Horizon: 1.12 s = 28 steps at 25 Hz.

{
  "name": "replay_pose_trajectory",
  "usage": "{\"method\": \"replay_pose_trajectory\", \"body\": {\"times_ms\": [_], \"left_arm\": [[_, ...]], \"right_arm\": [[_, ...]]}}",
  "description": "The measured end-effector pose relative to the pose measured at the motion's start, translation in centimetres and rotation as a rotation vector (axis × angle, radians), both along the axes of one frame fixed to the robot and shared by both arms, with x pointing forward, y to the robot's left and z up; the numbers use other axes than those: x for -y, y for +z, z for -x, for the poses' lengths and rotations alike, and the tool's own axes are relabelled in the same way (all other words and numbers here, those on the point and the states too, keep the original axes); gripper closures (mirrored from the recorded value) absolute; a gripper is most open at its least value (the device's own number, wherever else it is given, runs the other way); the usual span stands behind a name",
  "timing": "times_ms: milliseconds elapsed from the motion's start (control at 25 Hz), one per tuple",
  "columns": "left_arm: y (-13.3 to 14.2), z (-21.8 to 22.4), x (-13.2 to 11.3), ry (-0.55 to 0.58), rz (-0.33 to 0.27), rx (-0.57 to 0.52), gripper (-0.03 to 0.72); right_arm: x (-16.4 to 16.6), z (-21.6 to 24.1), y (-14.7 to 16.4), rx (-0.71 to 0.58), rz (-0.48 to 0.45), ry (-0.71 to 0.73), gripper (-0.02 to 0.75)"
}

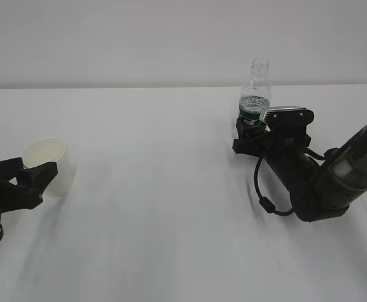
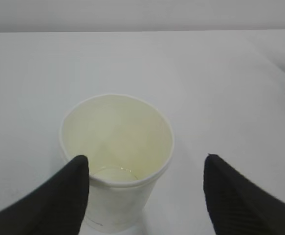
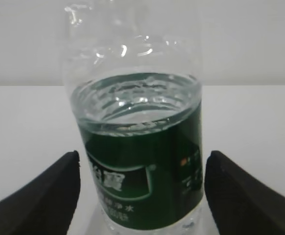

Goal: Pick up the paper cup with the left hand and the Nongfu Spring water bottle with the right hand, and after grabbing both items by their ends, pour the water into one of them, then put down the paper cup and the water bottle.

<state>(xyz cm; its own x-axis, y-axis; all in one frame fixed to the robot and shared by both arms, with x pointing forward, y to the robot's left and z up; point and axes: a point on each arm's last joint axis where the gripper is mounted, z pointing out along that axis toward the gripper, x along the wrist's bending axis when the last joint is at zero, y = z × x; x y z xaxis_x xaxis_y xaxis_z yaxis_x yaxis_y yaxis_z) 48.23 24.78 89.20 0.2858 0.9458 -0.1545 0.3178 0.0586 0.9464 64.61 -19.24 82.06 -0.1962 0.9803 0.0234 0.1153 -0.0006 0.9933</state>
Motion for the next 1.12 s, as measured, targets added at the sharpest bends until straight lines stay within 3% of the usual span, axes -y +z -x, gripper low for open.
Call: {"method": "replay_pose_trajectory", "body": {"times_ms": [1120], "left_arm": [[0.0,0.0,0.0,0.0,-0.001,0.0,0.165]], "right_arm": [[0.3,0.9,0.7,0.002,0.07,0.008,0.148]]}}
